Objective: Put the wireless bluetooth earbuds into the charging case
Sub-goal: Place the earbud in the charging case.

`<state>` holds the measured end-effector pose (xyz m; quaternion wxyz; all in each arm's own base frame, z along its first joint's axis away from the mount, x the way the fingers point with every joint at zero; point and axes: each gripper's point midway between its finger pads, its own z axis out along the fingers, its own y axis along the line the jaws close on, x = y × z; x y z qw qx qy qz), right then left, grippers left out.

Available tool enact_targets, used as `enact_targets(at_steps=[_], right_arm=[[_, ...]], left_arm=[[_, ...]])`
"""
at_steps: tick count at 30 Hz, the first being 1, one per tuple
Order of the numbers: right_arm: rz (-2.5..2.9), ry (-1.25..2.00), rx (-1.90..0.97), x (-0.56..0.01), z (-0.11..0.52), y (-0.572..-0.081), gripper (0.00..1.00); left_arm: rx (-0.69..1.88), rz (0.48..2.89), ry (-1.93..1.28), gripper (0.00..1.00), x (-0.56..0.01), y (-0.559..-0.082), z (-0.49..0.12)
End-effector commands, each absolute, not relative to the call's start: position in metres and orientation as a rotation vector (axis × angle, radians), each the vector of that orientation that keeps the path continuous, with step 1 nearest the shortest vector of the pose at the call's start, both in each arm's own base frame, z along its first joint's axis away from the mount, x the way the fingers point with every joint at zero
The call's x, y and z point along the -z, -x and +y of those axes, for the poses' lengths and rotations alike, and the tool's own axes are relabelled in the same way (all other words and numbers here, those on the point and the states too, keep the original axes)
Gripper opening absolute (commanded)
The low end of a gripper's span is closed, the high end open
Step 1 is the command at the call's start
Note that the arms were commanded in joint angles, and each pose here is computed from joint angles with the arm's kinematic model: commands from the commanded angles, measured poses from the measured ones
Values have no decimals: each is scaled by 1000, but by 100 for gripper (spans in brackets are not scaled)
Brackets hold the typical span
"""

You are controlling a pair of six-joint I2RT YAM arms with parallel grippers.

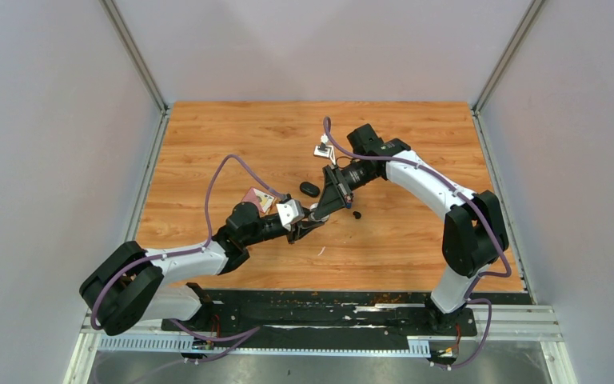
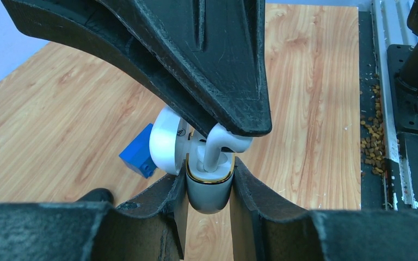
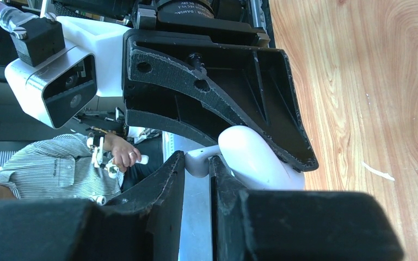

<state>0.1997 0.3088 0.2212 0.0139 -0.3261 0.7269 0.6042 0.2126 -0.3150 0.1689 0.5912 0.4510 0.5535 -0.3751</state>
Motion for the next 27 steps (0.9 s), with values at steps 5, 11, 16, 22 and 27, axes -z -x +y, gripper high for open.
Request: enact_targets(at_steps=[5, 11, 16, 22, 27], right_arm=[[2226, 1051, -1849, -225, 314, -206, 10], [2233, 1050, -1843, -224, 314, -206, 10], [2229, 1053, -1835, -225, 313, -205, 10], [2236, 1052, -1825, -223, 313, -207, 10], [2241, 1052, -1827, -221, 314, -208, 10]], left_arm=[[866, 1186, -1039, 0, -193, -210, -317], [866, 1185, -1032, 0, -194, -210, -316], [865, 1184, -1023, 0, -195, -211, -316], [867, 1181, -1023, 0, -196, -210, -316], [870, 1177, -1027, 0, -196, -209, -316]])
